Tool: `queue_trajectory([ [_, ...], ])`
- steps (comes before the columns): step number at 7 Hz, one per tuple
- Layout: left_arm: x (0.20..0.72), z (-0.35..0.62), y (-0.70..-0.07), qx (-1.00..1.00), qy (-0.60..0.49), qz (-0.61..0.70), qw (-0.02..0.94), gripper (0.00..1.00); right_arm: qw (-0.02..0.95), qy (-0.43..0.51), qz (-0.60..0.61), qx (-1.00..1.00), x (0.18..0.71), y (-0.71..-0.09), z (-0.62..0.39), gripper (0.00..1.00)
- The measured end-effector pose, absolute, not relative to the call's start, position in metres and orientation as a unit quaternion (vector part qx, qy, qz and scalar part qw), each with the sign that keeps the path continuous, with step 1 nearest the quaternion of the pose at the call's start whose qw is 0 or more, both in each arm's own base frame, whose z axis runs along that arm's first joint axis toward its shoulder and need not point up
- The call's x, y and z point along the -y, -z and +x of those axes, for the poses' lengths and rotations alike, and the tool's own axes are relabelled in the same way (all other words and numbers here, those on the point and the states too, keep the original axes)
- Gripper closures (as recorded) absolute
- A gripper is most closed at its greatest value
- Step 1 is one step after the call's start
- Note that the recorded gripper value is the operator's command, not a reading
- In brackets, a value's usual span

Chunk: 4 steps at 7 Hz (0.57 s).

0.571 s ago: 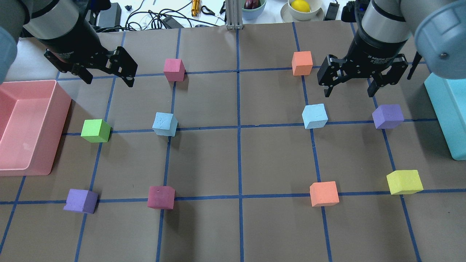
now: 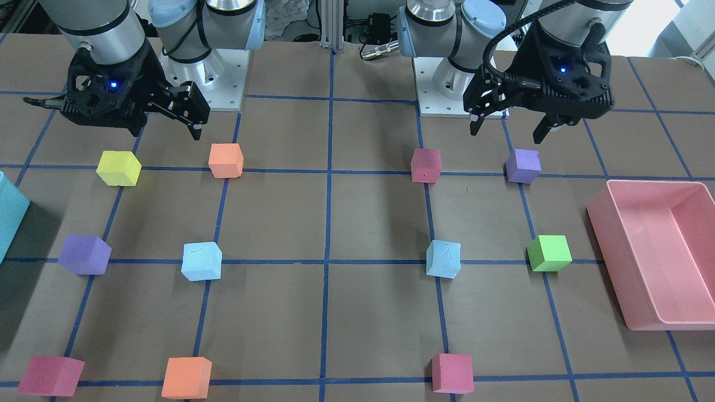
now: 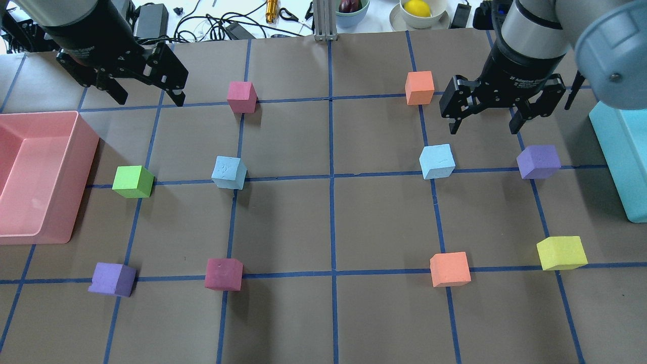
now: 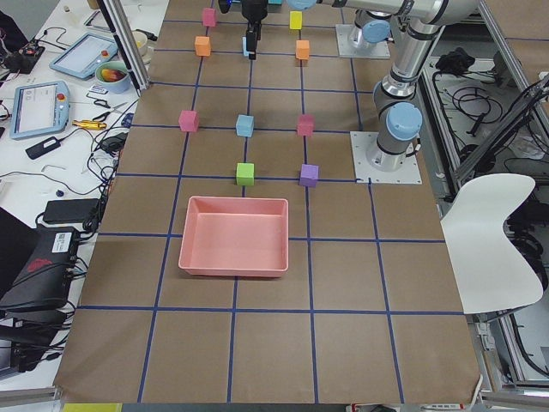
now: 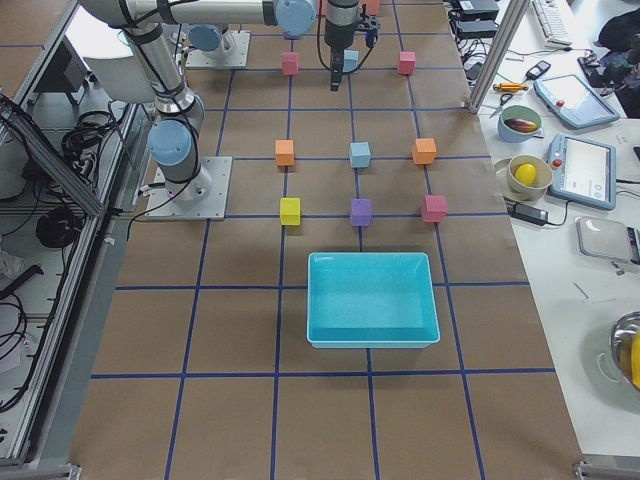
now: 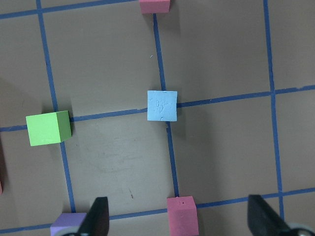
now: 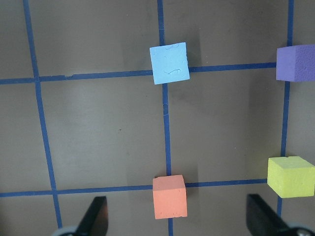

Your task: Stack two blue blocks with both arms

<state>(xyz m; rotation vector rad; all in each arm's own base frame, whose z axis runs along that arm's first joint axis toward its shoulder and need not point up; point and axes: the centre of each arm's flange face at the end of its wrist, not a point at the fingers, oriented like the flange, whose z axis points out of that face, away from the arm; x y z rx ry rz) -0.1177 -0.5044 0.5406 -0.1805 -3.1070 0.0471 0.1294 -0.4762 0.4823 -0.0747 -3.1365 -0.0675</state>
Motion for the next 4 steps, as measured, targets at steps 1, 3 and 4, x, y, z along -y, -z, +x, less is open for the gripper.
queue_trajectory([
  [1, 0.505, -0.119, -0.54, 0.998, -0.014, -0.059, 0.015, 0.0, 0.002, 0.022, -0.024, 0.999, 0.476, -0.482, 0.129, 0.0],
  [3, 0.504, -0.12, -0.532, 0.998, -0.005, -0.06, 0.016, 0.0, 0.001, 0.024, -0.023, 0.999, 0.478, -0.478, 0.131, 0.0],
  [4, 0.506, -0.12, -0.519, 0.998, 0.001, -0.06, 0.017, 0.0, -0.001, 0.031, -0.023, 0.999, 0.481, -0.47, 0.131, 0.0],
])
